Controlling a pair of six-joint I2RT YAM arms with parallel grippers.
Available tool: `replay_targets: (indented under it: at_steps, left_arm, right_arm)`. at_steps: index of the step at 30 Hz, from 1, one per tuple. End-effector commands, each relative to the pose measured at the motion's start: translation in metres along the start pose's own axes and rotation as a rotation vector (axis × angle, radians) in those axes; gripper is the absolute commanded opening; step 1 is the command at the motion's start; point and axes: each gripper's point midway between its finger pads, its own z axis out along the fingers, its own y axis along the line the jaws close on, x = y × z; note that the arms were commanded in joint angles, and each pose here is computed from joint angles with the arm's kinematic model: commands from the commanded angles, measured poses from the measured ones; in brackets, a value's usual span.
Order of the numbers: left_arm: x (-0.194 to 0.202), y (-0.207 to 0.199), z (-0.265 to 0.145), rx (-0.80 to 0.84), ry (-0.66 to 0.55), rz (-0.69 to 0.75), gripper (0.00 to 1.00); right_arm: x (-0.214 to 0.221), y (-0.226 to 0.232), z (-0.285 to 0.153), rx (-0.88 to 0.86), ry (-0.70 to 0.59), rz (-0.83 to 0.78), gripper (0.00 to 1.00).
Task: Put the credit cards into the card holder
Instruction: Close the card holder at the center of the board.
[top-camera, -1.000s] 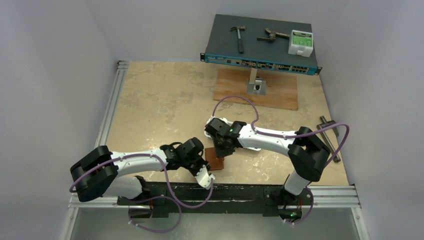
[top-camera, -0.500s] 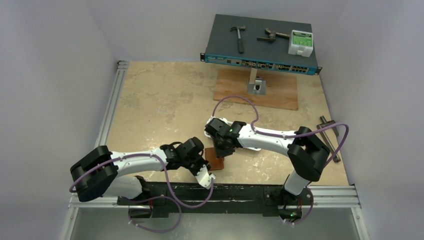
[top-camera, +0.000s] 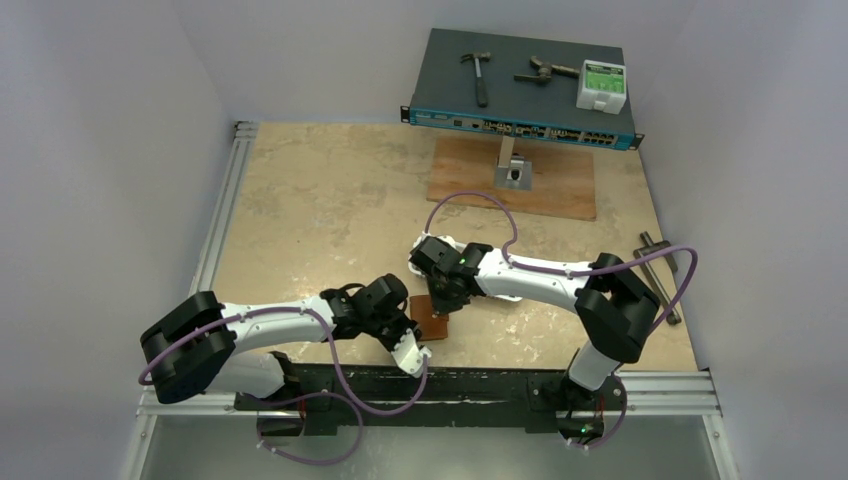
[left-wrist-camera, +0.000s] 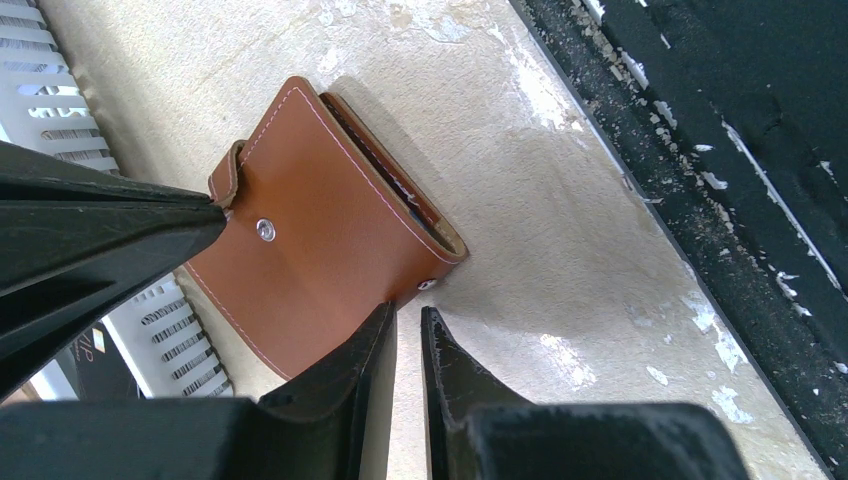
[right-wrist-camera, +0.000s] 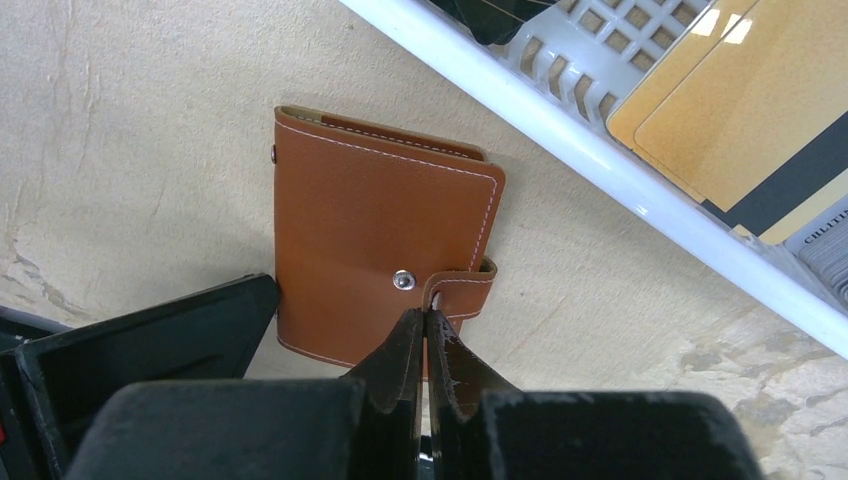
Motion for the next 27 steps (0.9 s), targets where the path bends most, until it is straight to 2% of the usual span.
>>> replay_targets:
  at_steps: [1,10,27]
  left_arm:
    - [-0.011,0.019,-0.001,-0.045,-0.036,0.007,0.14]
    - [-0.011,0.022,0.0,-0.041,-0.032,0.026,0.16]
    - [-0.008,0.028,0.005,-0.041,-0.016,0.048,0.2]
  right_arm:
    - [-0.008,0.003,-0.005,-0.029,-0.042,0.013,0.0]
    - [-0.009,0.007,-0.002,-0.048,-0.042,-0.027,0.0]
    - [0.006,0.014,0.011,-0.088,0.039,-0.092,0.0]
